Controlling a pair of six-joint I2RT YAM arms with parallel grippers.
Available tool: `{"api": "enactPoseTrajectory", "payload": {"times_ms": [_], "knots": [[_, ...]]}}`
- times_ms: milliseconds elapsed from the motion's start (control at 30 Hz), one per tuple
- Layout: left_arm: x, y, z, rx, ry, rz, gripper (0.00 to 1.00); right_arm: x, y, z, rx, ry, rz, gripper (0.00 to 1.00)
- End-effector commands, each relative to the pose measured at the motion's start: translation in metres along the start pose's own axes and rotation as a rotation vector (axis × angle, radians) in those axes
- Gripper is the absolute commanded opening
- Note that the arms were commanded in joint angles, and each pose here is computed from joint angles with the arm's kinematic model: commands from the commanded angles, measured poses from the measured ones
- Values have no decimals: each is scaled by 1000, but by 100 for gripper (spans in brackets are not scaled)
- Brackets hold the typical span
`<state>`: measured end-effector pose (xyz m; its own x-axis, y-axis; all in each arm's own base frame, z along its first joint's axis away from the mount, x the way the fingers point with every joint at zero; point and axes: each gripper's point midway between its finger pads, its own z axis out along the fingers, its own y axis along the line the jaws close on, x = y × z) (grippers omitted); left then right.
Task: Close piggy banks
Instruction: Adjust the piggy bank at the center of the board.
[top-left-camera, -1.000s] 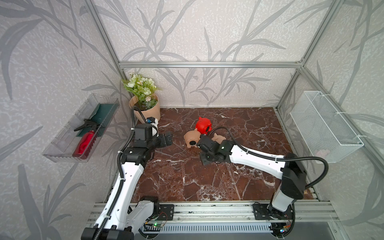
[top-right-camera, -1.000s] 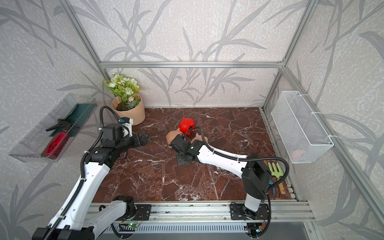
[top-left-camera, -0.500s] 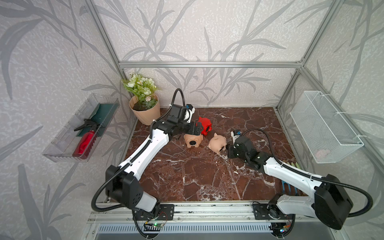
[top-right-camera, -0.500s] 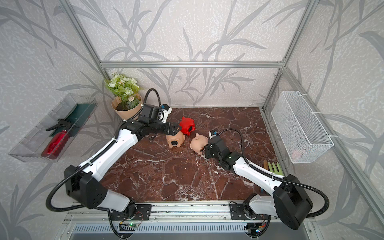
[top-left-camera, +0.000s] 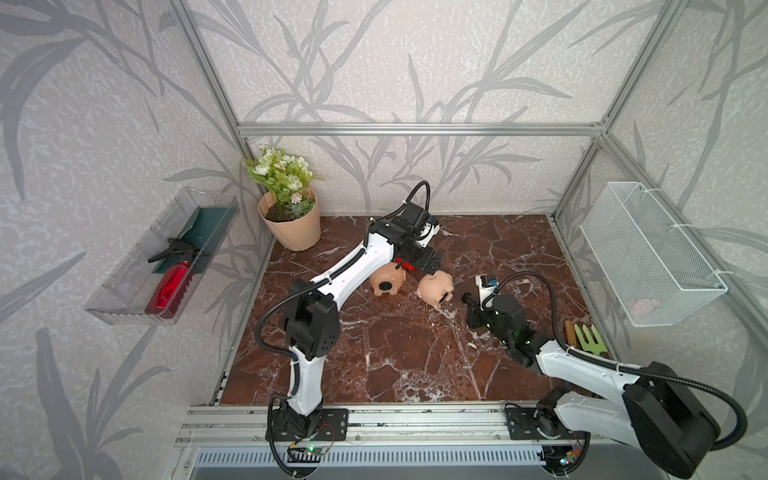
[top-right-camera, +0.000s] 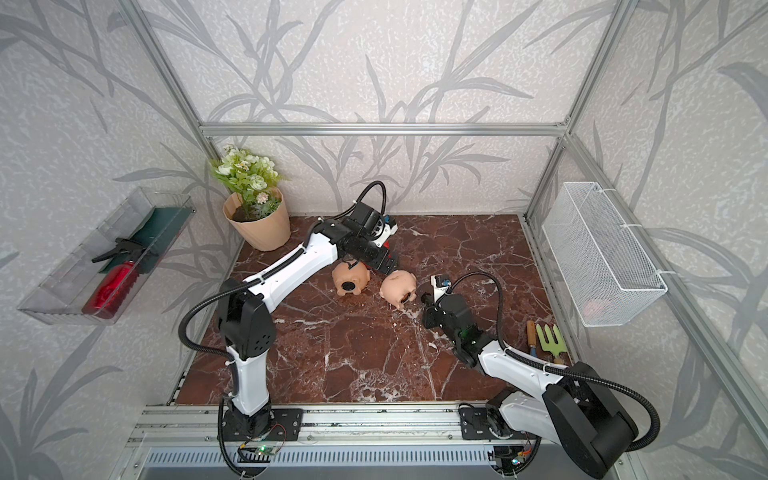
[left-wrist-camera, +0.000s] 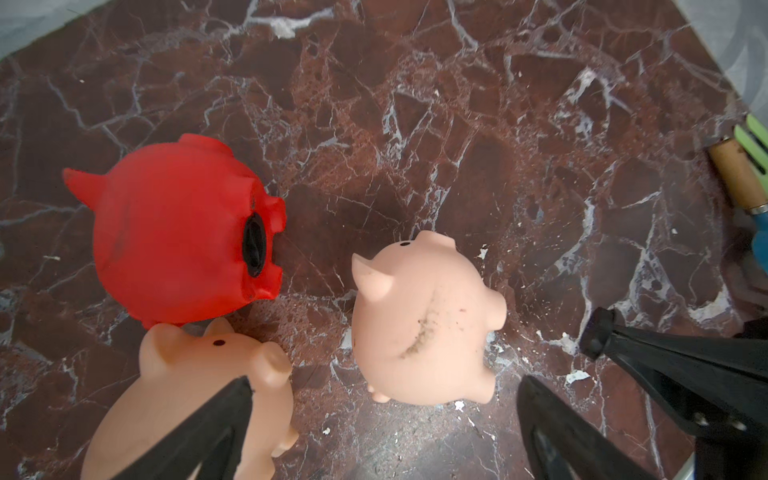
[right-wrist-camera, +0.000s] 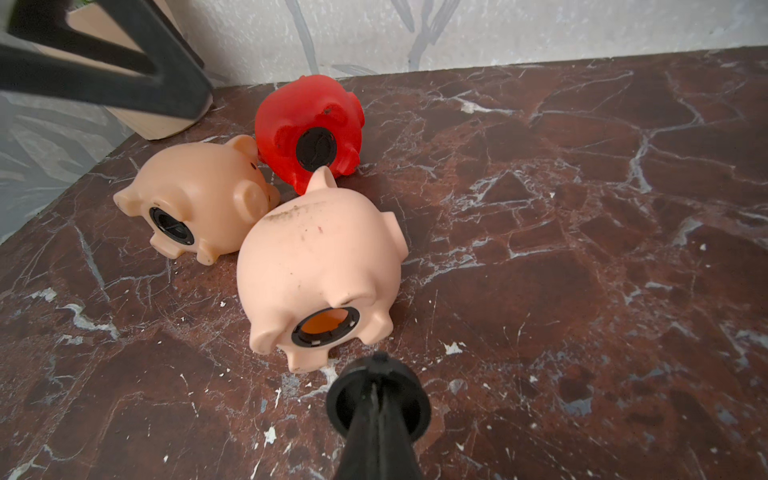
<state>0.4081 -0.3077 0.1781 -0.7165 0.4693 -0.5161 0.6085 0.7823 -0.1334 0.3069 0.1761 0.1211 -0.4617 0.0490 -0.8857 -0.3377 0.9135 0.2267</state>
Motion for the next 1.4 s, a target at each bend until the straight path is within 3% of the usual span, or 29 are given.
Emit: {"api": "enactPoseTrajectory", "payload": {"times_ms": [0, 333, 500, 667, 1000, 1367], "knots": [[12, 7, -2, -30, 111, 35, 99, -27, 6, -7, -41, -114, -21, 0], [7, 7, 20, -4, 151, 71, 99, -23, 1, -14, -42, -140, -37, 0], [6, -5, 26, 71, 147, 107, 99, -22, 0, -18, -46, -156, -37, 0], [15, -22, 30, 149, 181, 136, 98, -20, -4, -17, -25, -162, -25, 0], [32, -37, 48, 148, 233, 203, 99, -14, -4, -10, -36, -168, -39, 0], [49, -42, 66, 176, 294, 247, 99, -2, 17, 0, -169, -199, -142, 0]]}}
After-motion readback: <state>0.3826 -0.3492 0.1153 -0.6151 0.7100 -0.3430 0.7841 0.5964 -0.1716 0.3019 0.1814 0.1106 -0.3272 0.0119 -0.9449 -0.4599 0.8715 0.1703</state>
